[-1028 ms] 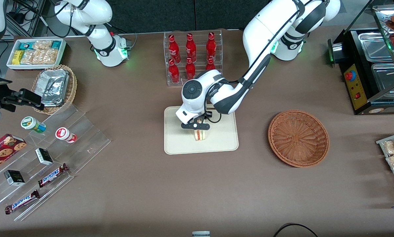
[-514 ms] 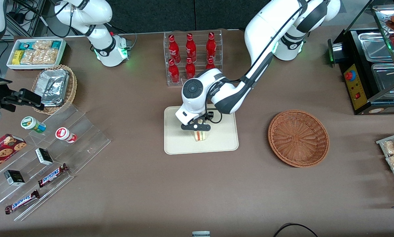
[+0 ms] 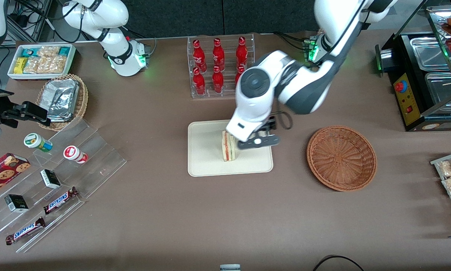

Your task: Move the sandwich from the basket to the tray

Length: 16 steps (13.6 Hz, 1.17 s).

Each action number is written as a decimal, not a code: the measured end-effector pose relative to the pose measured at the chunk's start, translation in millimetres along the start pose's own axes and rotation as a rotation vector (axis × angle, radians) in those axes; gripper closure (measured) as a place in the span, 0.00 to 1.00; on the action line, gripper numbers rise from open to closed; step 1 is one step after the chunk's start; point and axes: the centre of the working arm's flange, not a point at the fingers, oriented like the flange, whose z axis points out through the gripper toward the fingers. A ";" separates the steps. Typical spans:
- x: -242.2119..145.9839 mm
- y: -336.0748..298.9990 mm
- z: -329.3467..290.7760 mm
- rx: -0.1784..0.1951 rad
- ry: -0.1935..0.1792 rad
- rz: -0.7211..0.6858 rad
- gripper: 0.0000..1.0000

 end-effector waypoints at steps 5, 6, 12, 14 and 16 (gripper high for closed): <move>35.5 -103.7 -63.3 0.050 -0.013 -0.055 0.00; 40.3 -121.8 -70.8 0.058 -0.022 -0.047 0.00; 56.6 -230.7 -114.0 0.056 -0.094 0.068 0.00; 54.3 -271.3 -132.5 0.056 -0.112 0.111 0.00; 50.7 -312.0 -149.4 0.050 -0.124 0.162 0.00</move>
